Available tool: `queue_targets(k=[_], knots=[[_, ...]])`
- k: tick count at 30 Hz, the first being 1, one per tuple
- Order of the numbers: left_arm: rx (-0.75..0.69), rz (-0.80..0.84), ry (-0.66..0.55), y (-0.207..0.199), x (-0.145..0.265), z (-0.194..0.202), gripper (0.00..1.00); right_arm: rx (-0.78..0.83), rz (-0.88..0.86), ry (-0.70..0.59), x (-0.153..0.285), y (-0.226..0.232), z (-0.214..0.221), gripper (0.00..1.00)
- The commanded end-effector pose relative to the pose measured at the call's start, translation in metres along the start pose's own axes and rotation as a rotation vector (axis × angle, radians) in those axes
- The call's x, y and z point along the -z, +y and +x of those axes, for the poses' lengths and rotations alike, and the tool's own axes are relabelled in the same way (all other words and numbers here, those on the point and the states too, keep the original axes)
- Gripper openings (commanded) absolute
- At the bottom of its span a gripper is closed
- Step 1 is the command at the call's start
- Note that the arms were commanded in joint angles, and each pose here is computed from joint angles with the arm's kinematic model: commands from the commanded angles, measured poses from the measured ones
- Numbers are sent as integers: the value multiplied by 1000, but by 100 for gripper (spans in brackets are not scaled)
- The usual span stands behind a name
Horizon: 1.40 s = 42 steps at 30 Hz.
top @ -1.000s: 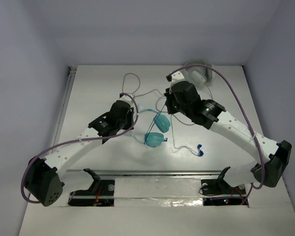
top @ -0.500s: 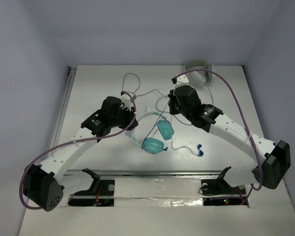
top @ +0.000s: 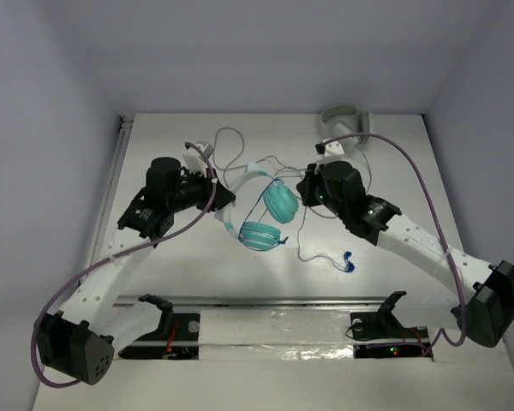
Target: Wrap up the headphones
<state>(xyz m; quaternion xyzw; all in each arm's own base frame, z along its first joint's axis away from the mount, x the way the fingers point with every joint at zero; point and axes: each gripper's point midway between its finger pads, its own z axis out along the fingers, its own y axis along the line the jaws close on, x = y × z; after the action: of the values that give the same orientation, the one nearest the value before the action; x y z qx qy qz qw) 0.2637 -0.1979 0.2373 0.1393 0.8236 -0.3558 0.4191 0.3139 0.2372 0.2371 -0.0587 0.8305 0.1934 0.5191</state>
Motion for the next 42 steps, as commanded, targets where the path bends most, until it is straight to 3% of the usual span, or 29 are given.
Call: queue_targets(k=[1,2,7,14,25,42], knots=[[-51,172,-178,-53,24,-61,0,-50,-203,-71,1,30,-15,5],[-39,178,-189,-56,27,-65,0,-60,-271,-115,2,43,-23,9],[-34,246,-268,-76,41,-89,0,-82,-424,-80,0,62,0,19],[2,274,-404,-98,68,-133,0,-131,-533,-52,-4,71,35,22],[12,219,-536,-109,97,-178,0,-182,-490,82,-13,51,100,25],[28,216,-552,-111,96,-192,0,-200,-496,190,-15,43,147,51]])
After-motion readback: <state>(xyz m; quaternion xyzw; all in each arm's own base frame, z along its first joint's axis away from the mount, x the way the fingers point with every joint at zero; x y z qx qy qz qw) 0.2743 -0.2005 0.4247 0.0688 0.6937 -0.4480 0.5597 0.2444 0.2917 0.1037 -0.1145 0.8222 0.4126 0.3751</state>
